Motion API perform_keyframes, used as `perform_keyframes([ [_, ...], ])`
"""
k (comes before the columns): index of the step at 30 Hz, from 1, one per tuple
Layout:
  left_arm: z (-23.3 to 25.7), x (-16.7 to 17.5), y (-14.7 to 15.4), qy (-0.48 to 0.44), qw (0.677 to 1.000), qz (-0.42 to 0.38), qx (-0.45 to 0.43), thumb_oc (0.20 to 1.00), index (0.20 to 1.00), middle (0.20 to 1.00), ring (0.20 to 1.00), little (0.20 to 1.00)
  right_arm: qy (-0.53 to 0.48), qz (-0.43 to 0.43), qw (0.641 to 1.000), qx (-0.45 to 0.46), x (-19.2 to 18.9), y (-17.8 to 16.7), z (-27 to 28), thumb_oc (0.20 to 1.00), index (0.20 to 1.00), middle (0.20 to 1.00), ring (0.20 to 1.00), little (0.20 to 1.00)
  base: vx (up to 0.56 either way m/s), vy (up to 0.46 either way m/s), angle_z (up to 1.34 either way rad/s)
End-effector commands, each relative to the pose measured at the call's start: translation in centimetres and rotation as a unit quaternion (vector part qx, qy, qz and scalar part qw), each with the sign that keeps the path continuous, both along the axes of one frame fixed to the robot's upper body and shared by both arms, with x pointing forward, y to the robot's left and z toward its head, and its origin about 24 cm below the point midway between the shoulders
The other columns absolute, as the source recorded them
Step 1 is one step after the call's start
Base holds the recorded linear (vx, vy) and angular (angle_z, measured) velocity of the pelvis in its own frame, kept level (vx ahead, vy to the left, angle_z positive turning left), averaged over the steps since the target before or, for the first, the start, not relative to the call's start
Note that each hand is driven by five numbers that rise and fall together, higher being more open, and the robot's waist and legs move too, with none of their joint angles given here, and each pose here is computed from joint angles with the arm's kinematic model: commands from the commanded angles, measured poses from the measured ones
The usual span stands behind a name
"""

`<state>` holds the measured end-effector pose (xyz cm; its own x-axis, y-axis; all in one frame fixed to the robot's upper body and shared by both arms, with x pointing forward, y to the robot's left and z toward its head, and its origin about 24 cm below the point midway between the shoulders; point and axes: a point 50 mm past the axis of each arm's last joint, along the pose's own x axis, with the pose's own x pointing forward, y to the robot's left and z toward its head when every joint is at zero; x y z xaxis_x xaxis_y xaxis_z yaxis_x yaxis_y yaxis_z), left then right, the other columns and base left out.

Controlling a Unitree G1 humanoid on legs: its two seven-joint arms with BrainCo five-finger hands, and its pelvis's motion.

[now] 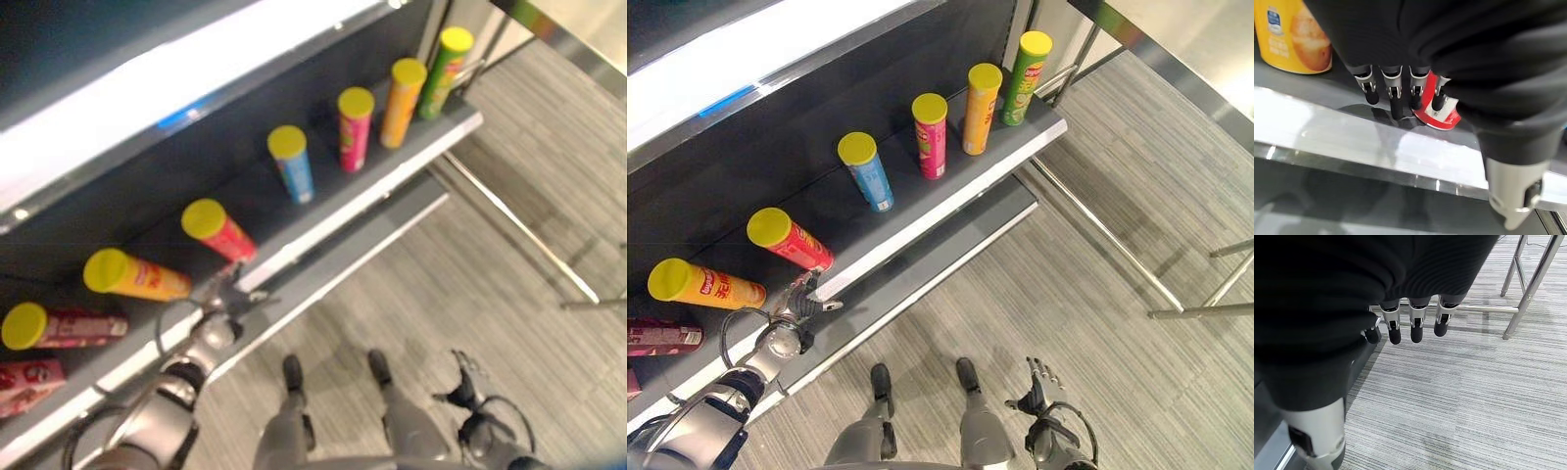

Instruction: Put the goods on the table back onto the shelves and tidy them up.

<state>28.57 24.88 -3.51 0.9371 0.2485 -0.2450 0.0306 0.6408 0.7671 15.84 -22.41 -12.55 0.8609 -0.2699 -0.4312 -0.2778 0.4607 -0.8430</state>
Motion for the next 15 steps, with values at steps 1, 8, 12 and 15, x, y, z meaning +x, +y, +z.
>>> perform_keyframes([
  [1,-1.1,-0.8,0.0,0.026,1.000,0.008,0.000,1.000,1.000,1.000,1.000,1.000,-0.014,-0.002,1.000,-0.009,-0.2,-0.8,0.3,1.000,1.000,1.000,1.000,1.000,0.00,0.000,0.00],
  [8,0.1,0.3,0.7,0.011,1.000,0.015,0.014,1.000,1.000,1.000,1.000,1.000,-0.016,-0.009,1.000,-0.008,0.1,-1.0,0.4,1.000,1.000,1.000,1.000,1.000,0.00,0.000,0.00],
  [12,1.1,1.0,1.7,-0.002,0.999,0.031,0.022,1.000,1.000,1.000,1.000,1.000,-0.020,-0.016,1.000,-0.008,0.3,-1.2,0.6,1.000,1.000,1.000,1.000,1.000,0.01,-0.002,-0.04],
  [15,1.7,1.3,2.2,-0.010,0.999,0.036,0.028,1.000,1.000,1.000,1.000,1.000,-0.023,-0.014,1.000,-0.007,0.5,-1.2,0.6,1.000,1.000,1.000,1.000,1.000,0.01,0.001,-0.03],
])
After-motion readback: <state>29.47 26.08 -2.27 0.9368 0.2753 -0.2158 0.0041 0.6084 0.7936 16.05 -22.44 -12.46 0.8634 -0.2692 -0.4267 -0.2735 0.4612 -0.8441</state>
